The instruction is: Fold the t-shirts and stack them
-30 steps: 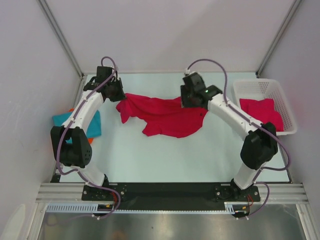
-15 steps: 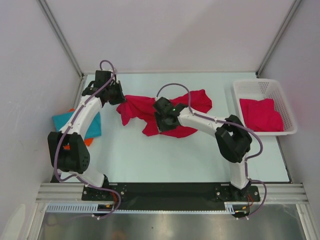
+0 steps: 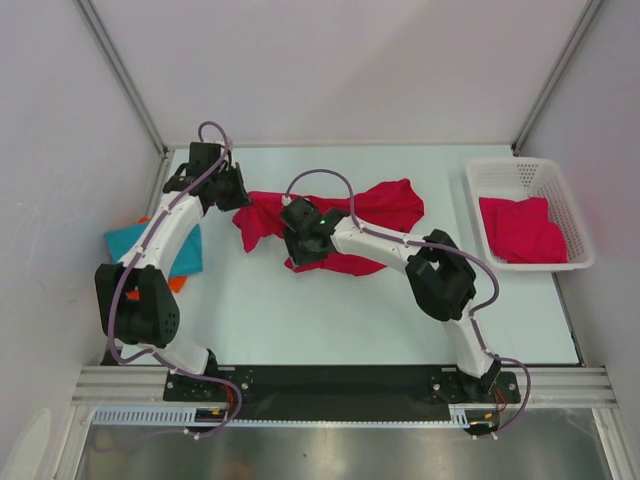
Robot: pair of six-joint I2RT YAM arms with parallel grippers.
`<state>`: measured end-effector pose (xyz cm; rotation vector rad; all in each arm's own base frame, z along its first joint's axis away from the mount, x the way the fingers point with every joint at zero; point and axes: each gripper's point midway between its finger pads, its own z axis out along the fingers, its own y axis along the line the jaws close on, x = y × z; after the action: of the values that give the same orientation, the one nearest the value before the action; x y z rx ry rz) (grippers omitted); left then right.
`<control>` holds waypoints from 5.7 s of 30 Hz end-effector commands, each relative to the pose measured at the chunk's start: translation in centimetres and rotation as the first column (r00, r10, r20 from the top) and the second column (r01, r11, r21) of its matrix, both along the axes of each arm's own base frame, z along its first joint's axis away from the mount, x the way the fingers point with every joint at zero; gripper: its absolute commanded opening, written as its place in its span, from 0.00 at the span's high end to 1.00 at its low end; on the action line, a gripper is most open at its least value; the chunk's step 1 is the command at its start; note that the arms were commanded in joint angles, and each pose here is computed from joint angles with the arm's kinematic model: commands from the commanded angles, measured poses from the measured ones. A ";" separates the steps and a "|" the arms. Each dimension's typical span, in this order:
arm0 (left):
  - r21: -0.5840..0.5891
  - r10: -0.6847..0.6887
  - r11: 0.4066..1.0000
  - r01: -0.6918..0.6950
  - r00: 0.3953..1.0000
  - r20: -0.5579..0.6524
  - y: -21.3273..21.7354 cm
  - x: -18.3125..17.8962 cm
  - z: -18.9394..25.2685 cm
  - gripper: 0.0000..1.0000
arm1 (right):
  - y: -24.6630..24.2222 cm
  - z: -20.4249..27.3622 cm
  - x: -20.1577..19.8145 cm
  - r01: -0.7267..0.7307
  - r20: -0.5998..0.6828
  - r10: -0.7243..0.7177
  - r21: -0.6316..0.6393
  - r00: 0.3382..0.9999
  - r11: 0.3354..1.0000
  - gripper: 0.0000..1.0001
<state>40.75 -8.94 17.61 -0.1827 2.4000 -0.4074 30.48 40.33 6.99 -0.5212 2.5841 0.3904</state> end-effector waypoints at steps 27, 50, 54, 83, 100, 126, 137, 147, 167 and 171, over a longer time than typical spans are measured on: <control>-0.029 0.004 1.000 -0.001 0.995 0.103 1.4 0.2 2.9 1.00 | 0.7 -4.2 0.5 -0.017 -0.025 0.015 -0.088 1.000 0.996 1.00; -0.062 0.025 0.998 -0.030 0.996 -0.081 0.4 -5.4 -5.5 0.00 | -4.4 13.8 3.3 0.109 0.279 -0.114 0.032 0.954 0.994 1.00; -0.038 -0.002 0.999 -0.002 0.995 -0.104 -1.1 -6.7 -6.9 0.00 | -5.2 15.0 3.8 0.123 0.297 -0.129 0.039 0.946 0.992 1.00; 0.388 0.158 0.920 -0.059 0.961 -0.229 1.6 -8.2 -12.1 0.11 | -13.6 21.0 4.5 0.242 0.387 -0.260 0.097 0.885 0.965 1.00; 0.359 0.153 0.924 -0.130 0.988 -0.037 2.0 -5.3 -1.5 1.00 | -20.7 28.3 3.4 0.331 0.504 -0.355 0.141 0.787 0.933 1.00; 0.233 0.183 0.921 -0.313 0.874 0.450 7.8 -13.5 26.4 0.99 | -31.5 45.9 -4.7 0.379 0.650 -0.559 0.413 0.515 0.828 1.00; 0.206 0.221 0.931 -0.300 0.916 0.335 9.2 1.8 20.9 1.00 | -34.1 40.8 9.7 0.546 0.614 -0.595 0.298 0.519 0.783 1.00; 0.095 0.270 0.927 -0.362 0.822 0.501 10.2 8.8 26.4 1.00 | -39.0 46.6 13.3 0.519 0.682 -0.648 0.438 0.341 0.734 1.00; 0.099 0.236 0.954 -0.282 0.915 0.328 9.4 2.5 17.3 1.00 | -34.1 32.8 10.2 0.480 0.475 -0.583 0.330 0.659 0.813 1.00; 0.097 0.232 0.956 -0.278 0.914 0.332 9.3 2.2 17.7 1.00 | -27.3 25.9 13.0 0.359 0.328 -0.452 0.307 0.829 0.882 0.90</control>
<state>43.11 1.02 30.66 -0.3776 2.1775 -0.0824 41.58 5.62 36.07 0.2102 2.0667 0.1186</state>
